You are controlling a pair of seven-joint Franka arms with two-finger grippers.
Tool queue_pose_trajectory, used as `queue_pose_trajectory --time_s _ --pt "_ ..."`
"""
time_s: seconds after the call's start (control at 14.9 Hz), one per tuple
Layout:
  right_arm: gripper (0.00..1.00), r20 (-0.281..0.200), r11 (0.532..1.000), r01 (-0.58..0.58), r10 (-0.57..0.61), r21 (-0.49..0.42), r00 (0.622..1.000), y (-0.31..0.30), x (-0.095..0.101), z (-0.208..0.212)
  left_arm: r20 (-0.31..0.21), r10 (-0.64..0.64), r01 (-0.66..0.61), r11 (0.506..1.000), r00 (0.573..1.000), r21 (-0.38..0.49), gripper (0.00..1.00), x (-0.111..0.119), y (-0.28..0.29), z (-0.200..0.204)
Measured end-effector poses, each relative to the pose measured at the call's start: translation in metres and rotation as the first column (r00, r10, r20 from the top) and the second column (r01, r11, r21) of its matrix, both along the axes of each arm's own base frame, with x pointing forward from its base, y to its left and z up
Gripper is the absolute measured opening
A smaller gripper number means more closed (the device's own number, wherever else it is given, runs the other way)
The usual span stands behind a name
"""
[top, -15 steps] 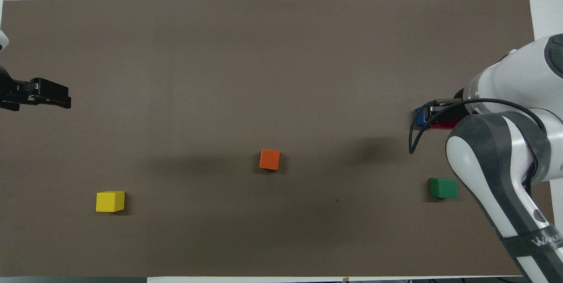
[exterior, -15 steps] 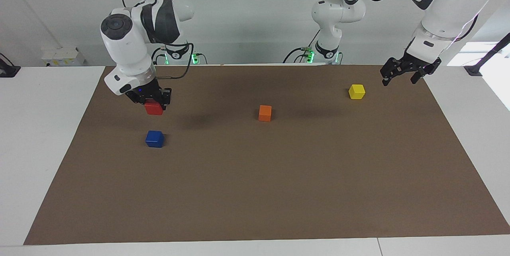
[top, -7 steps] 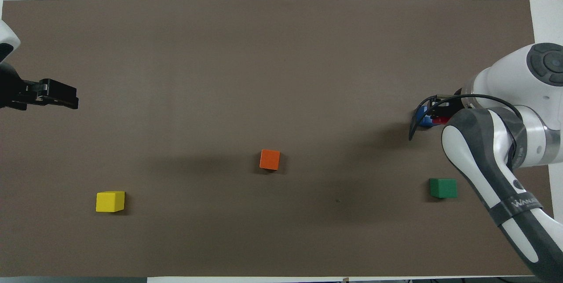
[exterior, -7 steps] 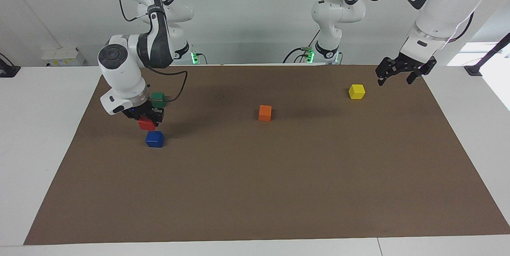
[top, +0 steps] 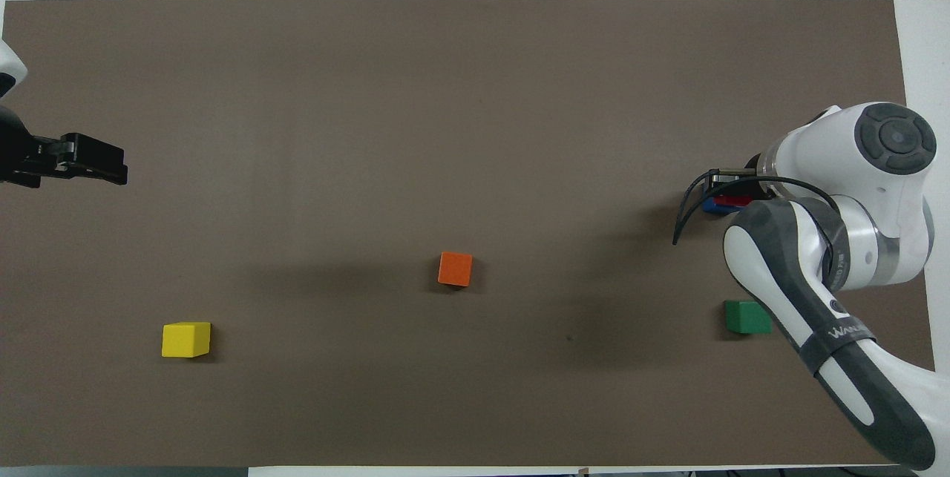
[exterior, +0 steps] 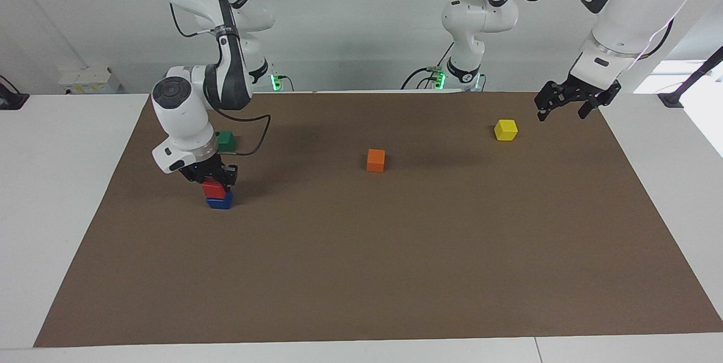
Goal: Transfer red block to right arm and stack on blue block
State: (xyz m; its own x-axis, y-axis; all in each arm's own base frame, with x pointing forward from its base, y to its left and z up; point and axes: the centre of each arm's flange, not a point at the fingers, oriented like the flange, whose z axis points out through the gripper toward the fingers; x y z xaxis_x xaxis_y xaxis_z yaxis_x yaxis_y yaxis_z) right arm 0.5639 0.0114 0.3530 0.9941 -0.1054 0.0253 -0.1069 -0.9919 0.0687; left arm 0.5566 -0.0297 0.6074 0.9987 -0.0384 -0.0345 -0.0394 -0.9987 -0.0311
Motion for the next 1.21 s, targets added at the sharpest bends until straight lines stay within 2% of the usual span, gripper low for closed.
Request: queue_pose_trajectory --time_s 0.27,0.67,1.21 --pt "0.56 0.016 0.999 -0.029 0.029 0.022 0.999 -0.015 -0.002 -0.005 0.0 0.001 -0.001 1.0 1.0 0.0 1.0 0.0 0.001 0.0" --pt "0.56 0.006 0.99 -0.003 0.003 0.141 1.0 -0.018 -0.004 -0.008 -0.001 0.004 -0.004 1.0 1.0 0.0 1.0 0.0 0.002 0.0" --pt "0.56 0.019 0.989 -0.037 0.035 0.142 0.999 -0.018 -0.002 -0.009 -0.002 0.009 -0.009 1.0 1.0 0.0 1.0 0.0 0.005 0.0"
